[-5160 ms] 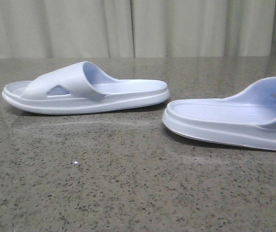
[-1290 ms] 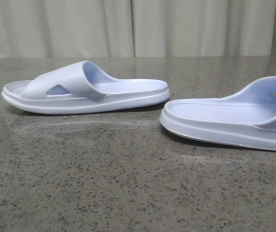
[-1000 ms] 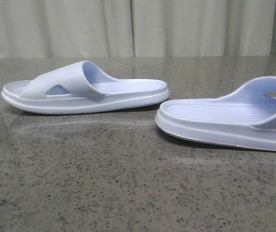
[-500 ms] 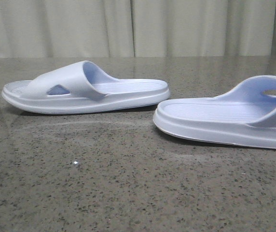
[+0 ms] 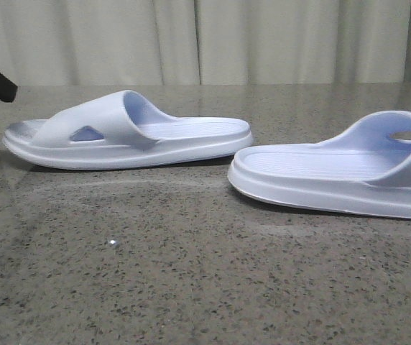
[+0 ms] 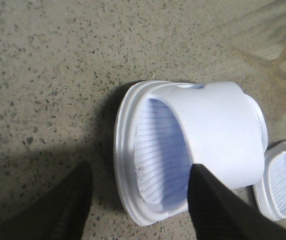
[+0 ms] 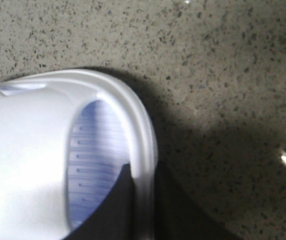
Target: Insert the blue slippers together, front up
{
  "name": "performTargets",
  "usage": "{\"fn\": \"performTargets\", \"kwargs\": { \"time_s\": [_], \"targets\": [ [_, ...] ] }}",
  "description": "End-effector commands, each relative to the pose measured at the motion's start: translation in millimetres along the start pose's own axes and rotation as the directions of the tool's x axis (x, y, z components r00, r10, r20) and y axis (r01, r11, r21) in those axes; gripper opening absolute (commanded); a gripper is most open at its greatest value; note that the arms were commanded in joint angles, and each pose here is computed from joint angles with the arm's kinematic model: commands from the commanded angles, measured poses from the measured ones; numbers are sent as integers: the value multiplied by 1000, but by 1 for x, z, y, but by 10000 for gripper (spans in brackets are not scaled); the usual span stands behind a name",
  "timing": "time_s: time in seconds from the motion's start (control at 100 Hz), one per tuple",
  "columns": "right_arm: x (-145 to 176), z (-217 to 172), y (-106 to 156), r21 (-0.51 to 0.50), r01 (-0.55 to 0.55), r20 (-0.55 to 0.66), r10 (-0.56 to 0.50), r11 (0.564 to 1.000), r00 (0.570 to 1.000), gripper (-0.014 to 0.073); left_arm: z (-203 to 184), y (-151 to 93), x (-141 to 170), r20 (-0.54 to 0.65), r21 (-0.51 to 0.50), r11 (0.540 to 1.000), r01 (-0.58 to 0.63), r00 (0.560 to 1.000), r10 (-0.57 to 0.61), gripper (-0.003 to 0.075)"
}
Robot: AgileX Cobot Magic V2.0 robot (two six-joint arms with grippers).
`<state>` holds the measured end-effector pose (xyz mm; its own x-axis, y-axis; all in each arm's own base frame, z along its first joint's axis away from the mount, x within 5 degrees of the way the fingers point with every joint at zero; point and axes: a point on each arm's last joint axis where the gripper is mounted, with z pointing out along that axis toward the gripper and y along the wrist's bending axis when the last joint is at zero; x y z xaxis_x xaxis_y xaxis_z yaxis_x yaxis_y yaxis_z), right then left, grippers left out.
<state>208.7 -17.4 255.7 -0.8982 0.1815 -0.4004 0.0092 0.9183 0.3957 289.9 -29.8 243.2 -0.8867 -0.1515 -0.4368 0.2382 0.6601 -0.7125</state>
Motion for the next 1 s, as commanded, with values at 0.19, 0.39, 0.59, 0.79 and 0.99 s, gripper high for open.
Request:
{"fn": "performTargets", "kwargs": {
  "time_s": [0.19,0.39,0.59,0.79,0.99],
  "targets": [
    [-9,-7,2,10,20,72,-20,1000,997,-104,14,-12,-6,-14,69,998,-6,1000,7,372],
    [-9,-7,2,11,20,74,-21,1000,997,-104,22,-8,-6,-26,64,998,11,1000,-9,352],
    [-9,-7,2,15,22,80,-23,1000,997,-104,23,-7,-6,-26,62,998,9,1000,-7,83],
    [-11,-8,1,22,21,93,-23,1000,995,-104,22,-8,-6,-28,74,997,-8,1000,10,15],
    [-13,-13,4,20,16,158,-19,1000,987,-104,8,-6,-10,16,64,998,-19,1000,18,15]
  ]
}}
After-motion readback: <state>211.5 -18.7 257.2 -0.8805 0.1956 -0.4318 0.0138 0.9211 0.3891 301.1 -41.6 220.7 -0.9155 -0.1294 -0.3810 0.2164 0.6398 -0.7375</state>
